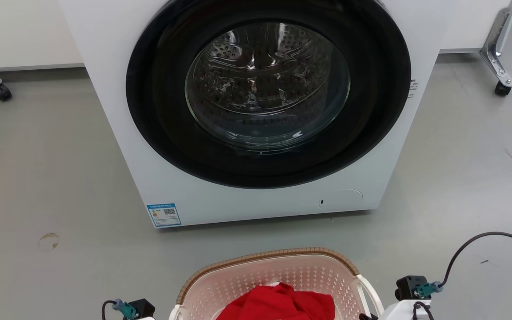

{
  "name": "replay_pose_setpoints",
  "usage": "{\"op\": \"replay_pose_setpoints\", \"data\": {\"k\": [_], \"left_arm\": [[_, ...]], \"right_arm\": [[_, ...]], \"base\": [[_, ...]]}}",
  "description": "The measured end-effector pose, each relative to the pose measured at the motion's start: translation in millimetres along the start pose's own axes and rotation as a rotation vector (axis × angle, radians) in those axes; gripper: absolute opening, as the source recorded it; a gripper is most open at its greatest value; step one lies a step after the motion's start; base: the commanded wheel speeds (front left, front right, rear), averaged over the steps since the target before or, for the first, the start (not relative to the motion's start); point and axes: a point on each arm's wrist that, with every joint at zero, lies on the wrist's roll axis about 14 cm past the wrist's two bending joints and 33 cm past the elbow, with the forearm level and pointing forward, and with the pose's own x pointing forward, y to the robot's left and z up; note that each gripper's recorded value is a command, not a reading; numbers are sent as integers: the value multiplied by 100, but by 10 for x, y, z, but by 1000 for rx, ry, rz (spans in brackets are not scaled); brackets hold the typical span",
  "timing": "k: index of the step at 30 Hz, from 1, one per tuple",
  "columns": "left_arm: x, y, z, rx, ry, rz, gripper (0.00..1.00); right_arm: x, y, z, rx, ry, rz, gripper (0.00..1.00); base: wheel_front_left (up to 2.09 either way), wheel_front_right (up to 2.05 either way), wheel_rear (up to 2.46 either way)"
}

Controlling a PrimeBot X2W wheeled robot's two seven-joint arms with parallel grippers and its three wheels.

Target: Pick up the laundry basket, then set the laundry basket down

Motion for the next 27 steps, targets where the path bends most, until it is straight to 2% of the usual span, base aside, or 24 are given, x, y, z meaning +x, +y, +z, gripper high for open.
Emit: {"op": "replay_pose_setpoints", "data": {"k": [13,27], "left_arm": [[39,-13,42,15,-9,-2,0],[184,-9,306,27,-17,-2,0]], "right_arm": [[22,-43,-8,2,6,-9,0],[199,-142,232,-10,10,-16,0]], "base": [[0,0,0],[0,0,0]]}}
